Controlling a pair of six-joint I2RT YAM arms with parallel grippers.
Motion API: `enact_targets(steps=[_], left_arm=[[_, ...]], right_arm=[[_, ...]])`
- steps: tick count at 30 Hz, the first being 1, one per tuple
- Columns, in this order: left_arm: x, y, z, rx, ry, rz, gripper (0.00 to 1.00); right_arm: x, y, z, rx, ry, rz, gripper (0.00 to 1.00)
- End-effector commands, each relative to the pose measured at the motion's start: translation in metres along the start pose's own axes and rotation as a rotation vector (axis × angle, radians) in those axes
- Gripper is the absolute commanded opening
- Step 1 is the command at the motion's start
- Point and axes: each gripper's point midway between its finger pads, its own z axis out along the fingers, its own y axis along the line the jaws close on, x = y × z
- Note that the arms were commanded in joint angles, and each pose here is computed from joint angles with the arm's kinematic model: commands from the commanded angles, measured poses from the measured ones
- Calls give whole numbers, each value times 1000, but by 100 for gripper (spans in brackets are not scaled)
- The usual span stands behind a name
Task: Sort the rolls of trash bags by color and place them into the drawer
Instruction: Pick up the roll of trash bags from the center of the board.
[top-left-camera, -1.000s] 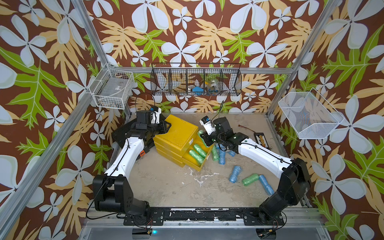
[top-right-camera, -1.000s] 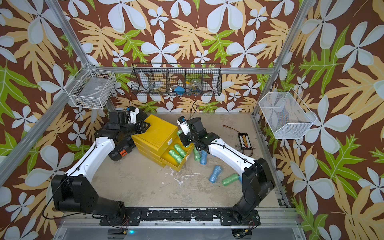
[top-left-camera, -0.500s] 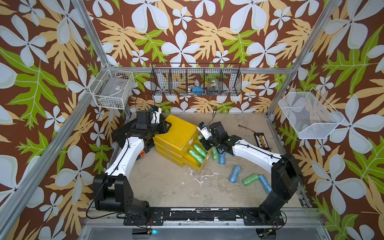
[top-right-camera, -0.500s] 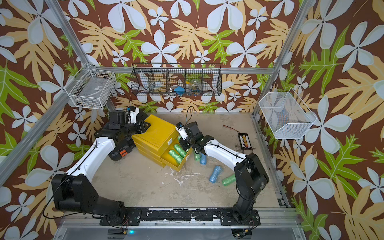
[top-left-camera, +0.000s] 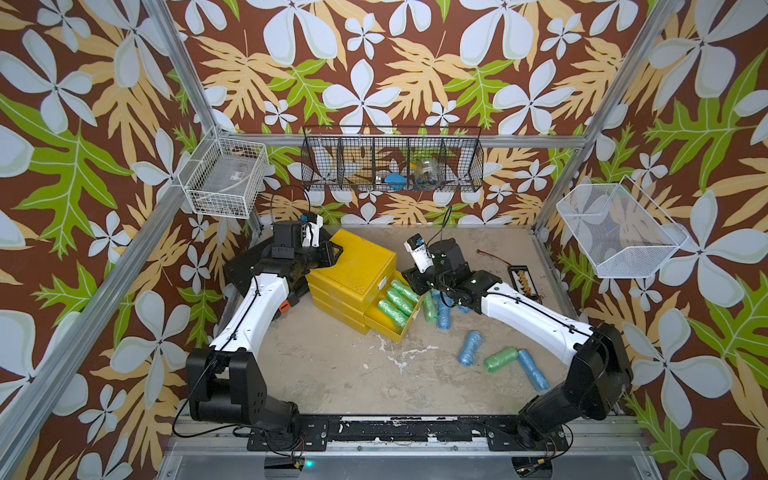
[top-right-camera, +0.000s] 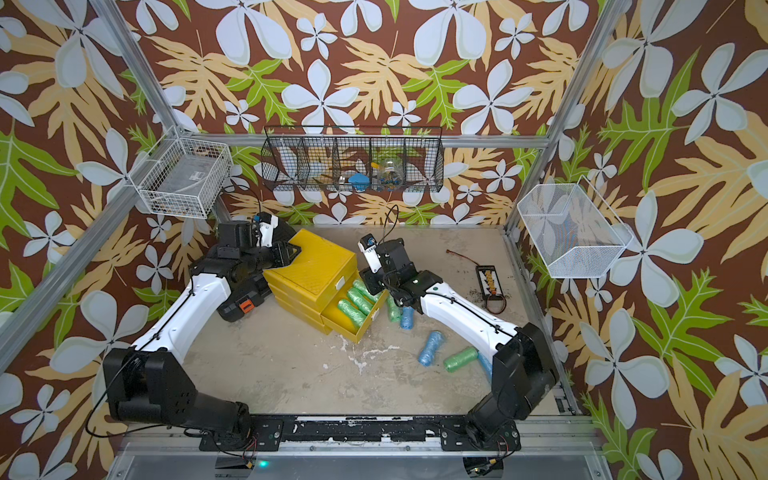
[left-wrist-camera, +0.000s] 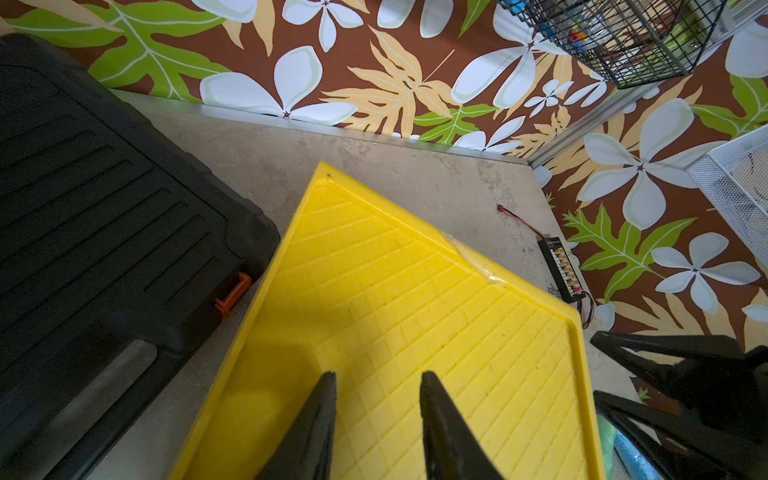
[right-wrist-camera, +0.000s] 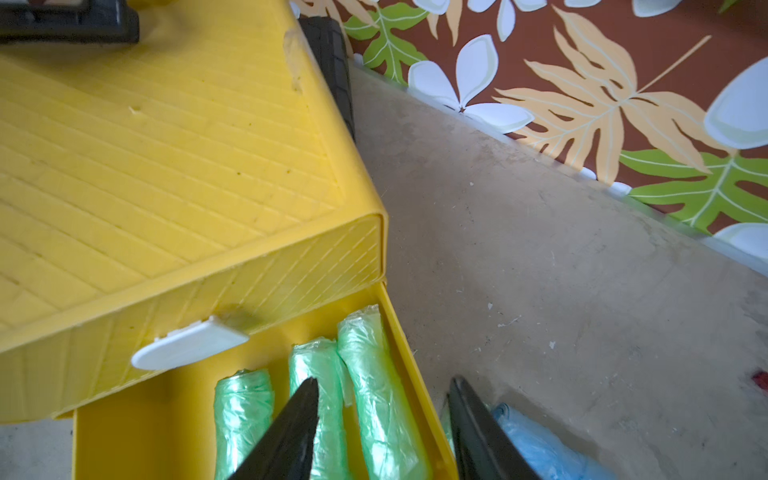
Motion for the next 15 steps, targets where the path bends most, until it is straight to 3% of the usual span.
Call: enact_targets(steps=[1,6,15], left_arm=[[13,7,1,-26,49,-34,37],[15,6,2,-17,50,-36,37],[13,4,2,-4,40,-30,37]], right_arm=[[5,-18,-12,100,14,69,53],[25,-50,-37,219,48,210,55],[105,-109,-85,331,121,589,58]])
